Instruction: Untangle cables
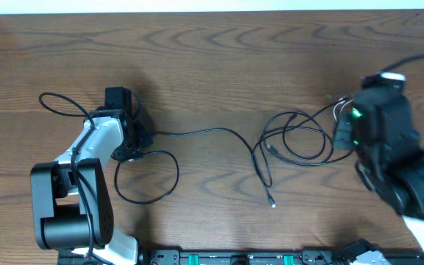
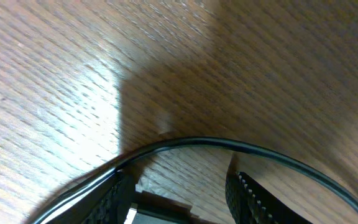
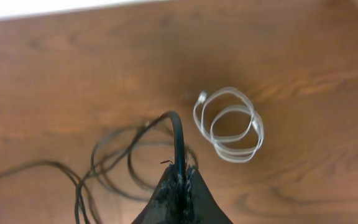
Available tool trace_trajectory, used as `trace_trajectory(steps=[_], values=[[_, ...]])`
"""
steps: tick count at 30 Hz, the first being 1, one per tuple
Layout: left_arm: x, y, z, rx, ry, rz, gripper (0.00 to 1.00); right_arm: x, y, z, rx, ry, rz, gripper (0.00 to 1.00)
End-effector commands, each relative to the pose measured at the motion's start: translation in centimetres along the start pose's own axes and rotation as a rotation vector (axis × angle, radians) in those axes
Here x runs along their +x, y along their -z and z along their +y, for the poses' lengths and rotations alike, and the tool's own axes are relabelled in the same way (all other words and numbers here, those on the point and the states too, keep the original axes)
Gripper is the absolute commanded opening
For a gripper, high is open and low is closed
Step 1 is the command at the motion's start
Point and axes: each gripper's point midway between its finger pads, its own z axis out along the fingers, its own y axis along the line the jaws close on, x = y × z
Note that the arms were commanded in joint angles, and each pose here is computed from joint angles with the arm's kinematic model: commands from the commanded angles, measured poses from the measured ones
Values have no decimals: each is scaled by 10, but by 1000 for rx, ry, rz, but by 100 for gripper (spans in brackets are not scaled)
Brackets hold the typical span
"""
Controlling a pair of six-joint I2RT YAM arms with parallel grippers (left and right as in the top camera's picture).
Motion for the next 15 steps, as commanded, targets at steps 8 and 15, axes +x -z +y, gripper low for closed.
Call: trace_trajectory(steps=[8,15], values=[[-2,-3,8,-41,20,-8,53,63,-81,25,101,128,398,2],[-2,-3,8,-41,24,-8,54,97,-124,31,182,201,564,7]])
